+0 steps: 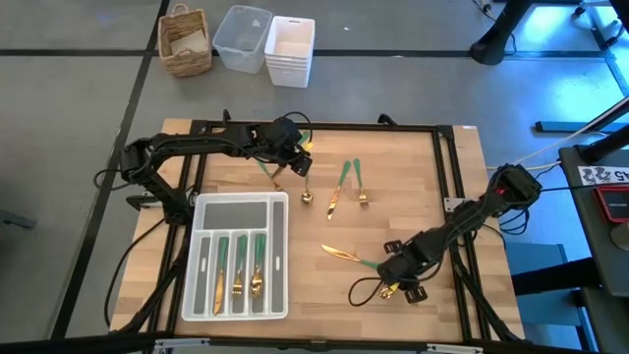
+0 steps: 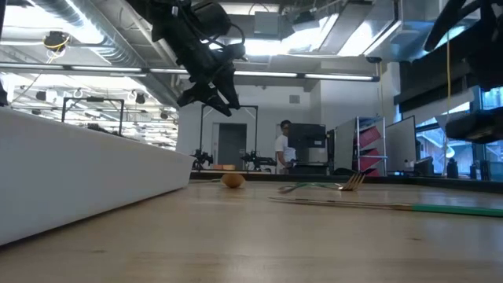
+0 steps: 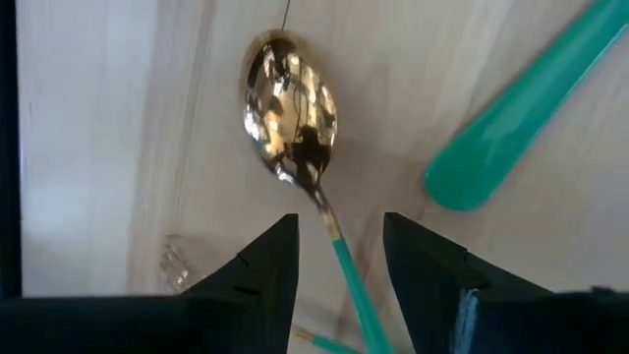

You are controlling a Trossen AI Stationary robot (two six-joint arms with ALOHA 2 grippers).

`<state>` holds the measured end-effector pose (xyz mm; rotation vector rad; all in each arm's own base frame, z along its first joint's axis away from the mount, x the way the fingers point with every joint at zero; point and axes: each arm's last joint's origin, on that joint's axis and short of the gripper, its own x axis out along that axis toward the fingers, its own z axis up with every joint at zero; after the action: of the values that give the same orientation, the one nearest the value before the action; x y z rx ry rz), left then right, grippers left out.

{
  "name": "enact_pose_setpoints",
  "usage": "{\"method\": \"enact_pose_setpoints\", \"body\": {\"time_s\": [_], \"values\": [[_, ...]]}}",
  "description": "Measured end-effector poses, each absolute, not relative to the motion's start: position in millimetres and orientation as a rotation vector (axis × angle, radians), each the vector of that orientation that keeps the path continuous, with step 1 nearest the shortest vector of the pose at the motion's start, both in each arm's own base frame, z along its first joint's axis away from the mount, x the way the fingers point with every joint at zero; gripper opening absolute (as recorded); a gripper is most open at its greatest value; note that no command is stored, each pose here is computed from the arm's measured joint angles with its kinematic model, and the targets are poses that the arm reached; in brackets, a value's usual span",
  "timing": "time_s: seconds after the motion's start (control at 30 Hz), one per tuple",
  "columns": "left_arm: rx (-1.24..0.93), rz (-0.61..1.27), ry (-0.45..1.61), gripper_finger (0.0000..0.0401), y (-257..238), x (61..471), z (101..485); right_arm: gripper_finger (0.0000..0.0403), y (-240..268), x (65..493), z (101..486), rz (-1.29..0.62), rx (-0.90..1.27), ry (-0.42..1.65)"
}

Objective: Sort silverware
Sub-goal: Put the green spoon on the silverware tray

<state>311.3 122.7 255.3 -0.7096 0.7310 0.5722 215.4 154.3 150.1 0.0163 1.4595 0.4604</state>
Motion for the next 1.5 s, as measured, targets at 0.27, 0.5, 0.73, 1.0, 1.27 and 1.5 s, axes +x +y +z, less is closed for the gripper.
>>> {"method": "enact_pose_setpoints", "body": {"time_s": [0.27,0.5,0.73,1.0,1.27,1.5], "values": [[-0.710,0.573,0.732,0.0115,122.7,311.2,255.2,0.0132,149.8,210.5,139.9,0.429,-0.005,1.452],[-0.710,0.573,0.732,0.0115,122.7,311.2,255.2,0.0053,148.7,210.1,137.1,0.425,-0.005,1.432],[-0.742,0.587,0.723,0.0115,122.7,311.2,255.2,0.0019,148.9,210.4,136.8,0.420,0.003,1.432],[-0.731,0.567,0.723,0.0115,121.0,312.4,255.7,0.0007,152.7,214.9,143.1,0.403,0.049,1.446],[-0.665,0.294,0.702,0.0115,109.3,318.7,265.6,0.0006,161.7,232.9,177.5,0.325,0.007,1.380],[-0.782,-0.107,0.692,0.0115,94.3,312.4,284.1,0.0007,152.6,245.9,209.3,0.033,-0.218,1.265]]}}
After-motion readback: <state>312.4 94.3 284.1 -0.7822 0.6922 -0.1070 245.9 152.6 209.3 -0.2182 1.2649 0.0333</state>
